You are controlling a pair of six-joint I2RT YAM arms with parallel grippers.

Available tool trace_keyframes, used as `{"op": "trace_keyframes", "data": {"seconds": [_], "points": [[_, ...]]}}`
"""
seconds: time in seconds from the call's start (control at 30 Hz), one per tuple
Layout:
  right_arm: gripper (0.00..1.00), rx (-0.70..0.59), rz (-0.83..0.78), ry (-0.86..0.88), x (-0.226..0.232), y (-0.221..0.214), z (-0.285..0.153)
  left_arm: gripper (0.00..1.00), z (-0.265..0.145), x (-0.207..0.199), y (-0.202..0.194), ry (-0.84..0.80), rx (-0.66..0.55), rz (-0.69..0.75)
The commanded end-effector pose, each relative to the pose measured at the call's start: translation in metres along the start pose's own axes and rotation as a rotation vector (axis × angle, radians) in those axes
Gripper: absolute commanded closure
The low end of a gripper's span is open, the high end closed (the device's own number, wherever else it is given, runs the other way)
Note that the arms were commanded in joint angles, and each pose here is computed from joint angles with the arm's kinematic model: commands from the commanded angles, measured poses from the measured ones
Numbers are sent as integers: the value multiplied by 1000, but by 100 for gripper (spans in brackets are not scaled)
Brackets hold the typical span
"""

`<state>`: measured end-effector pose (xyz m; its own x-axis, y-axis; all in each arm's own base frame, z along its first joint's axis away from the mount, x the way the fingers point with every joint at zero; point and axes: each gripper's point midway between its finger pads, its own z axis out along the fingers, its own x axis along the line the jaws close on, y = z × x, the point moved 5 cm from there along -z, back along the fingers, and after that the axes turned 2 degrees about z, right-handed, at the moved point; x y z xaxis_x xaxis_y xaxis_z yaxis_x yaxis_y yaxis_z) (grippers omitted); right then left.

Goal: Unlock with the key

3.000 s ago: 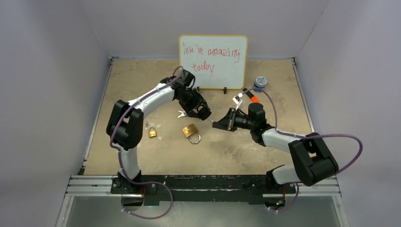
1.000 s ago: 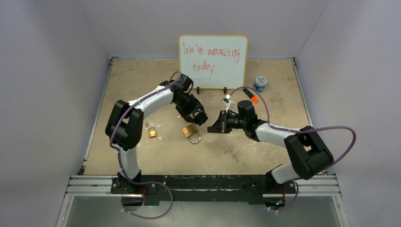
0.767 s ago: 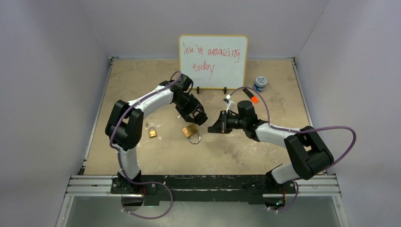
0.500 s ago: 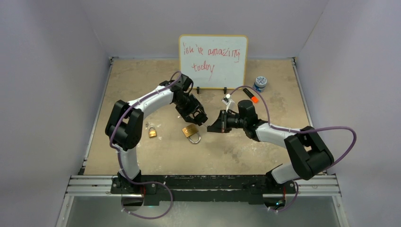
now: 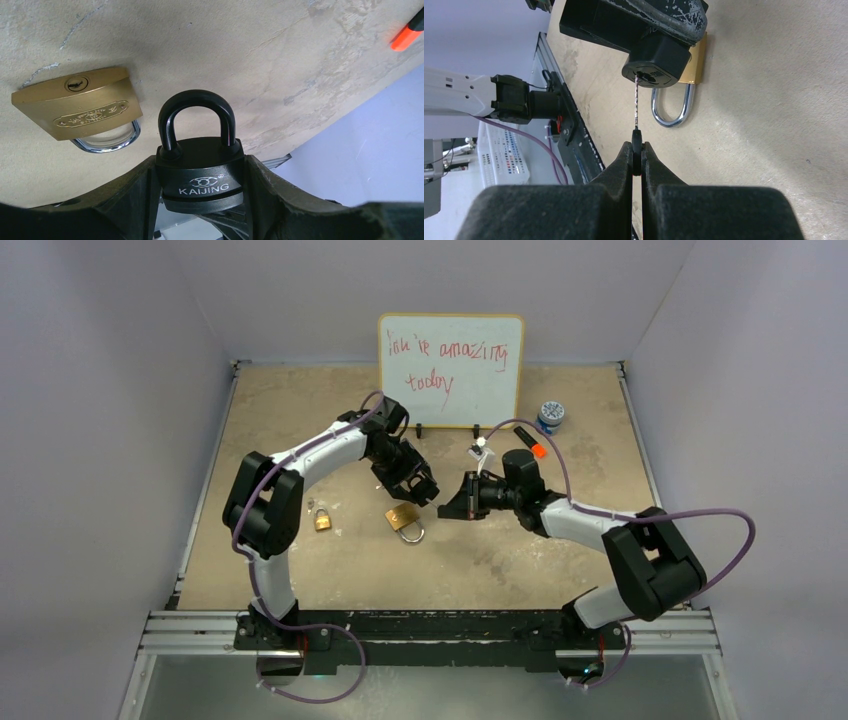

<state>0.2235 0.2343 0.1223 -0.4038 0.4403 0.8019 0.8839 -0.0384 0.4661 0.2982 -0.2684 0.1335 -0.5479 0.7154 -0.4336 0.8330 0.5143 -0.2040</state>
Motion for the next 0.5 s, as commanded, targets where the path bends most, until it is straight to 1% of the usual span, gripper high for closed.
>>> {"op": "trace_keyframes", "data": {"seconds": [0.0,0.17,0.47], "points": [[100,-11,-48,-14,3,11,0,94,-16,-12,-8,-71,26,29],[100,-13,-41,-45,-1,13,1,95,-15,-13,-9,-72,30,29],[100,-68,-24,-77,-3,25,-2,95,-17,-11,-10,-72,30,27]]}}
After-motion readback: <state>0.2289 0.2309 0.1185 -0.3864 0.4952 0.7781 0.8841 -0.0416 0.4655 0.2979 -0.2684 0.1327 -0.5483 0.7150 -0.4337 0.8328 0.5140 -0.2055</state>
